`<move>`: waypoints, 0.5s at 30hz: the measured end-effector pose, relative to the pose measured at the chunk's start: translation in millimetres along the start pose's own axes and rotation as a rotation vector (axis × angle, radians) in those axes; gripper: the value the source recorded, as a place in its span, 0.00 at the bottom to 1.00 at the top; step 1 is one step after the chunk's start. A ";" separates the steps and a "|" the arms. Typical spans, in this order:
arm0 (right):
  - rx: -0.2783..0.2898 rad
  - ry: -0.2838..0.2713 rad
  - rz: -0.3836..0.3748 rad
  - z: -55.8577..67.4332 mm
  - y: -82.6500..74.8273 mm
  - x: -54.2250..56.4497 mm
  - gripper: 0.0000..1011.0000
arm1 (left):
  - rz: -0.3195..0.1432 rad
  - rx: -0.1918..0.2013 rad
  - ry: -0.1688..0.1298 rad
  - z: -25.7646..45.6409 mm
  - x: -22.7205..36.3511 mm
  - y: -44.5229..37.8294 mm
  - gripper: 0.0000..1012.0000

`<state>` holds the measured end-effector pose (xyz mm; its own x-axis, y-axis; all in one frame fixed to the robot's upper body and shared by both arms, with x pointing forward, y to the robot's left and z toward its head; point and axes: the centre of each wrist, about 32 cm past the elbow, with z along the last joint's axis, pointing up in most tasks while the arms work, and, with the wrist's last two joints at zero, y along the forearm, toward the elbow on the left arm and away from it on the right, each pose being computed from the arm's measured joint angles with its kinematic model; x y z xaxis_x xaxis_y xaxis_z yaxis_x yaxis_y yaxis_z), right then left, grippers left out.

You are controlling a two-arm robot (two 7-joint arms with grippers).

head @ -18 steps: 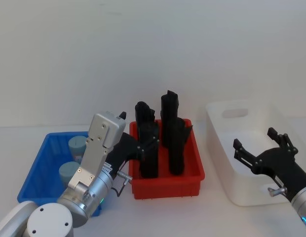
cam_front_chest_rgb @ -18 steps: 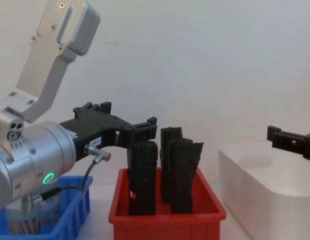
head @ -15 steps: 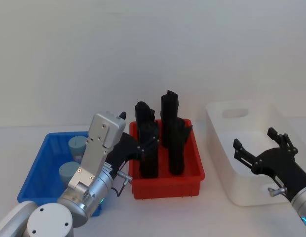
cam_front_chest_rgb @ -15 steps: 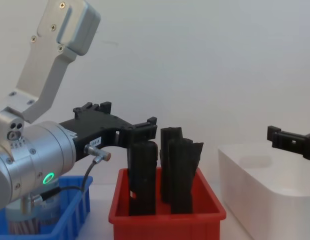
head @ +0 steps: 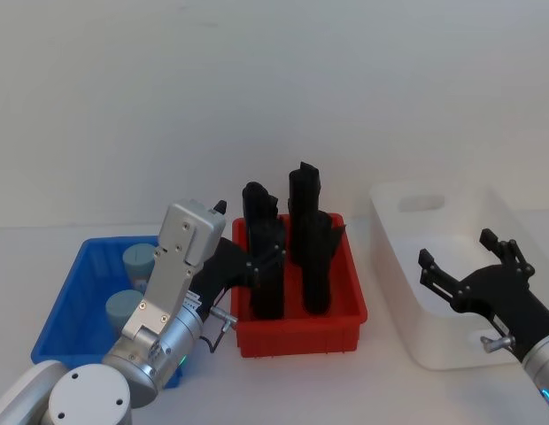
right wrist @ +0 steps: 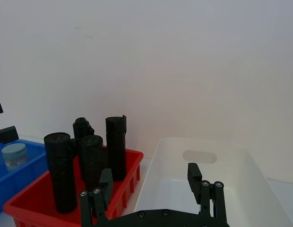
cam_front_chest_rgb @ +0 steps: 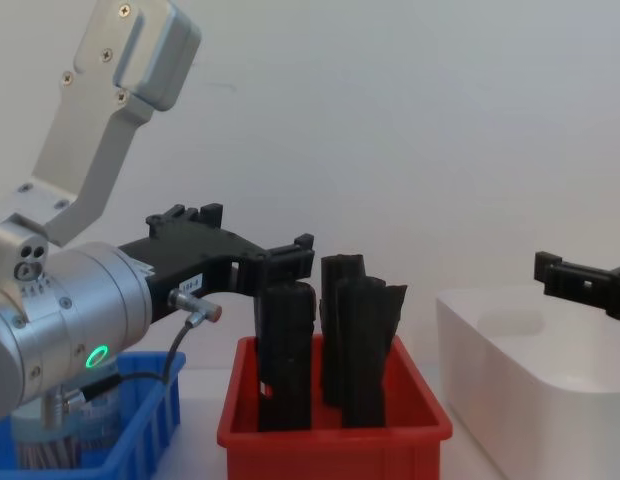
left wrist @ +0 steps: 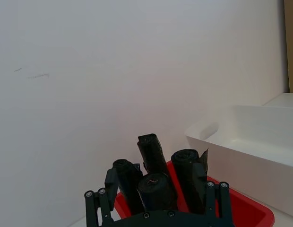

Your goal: Pick the cotton swabs from the blue box and place them into the white box.

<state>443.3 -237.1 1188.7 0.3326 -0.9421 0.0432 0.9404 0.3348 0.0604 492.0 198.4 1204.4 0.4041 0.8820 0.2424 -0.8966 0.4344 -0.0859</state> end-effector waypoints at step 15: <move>0.000 0.000 0.000 0.0 0.0 0.0 0.99 | 0.000 0.000 0.000 0.0 0.0 0.0 0.99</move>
<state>443.3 -237.1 1188.7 0.3326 -0.9421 0.0433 0.9404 0.3348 0.0604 492.0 198.4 1204.4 0.4041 0.8820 0.2424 -0.8966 0.4343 -0.0859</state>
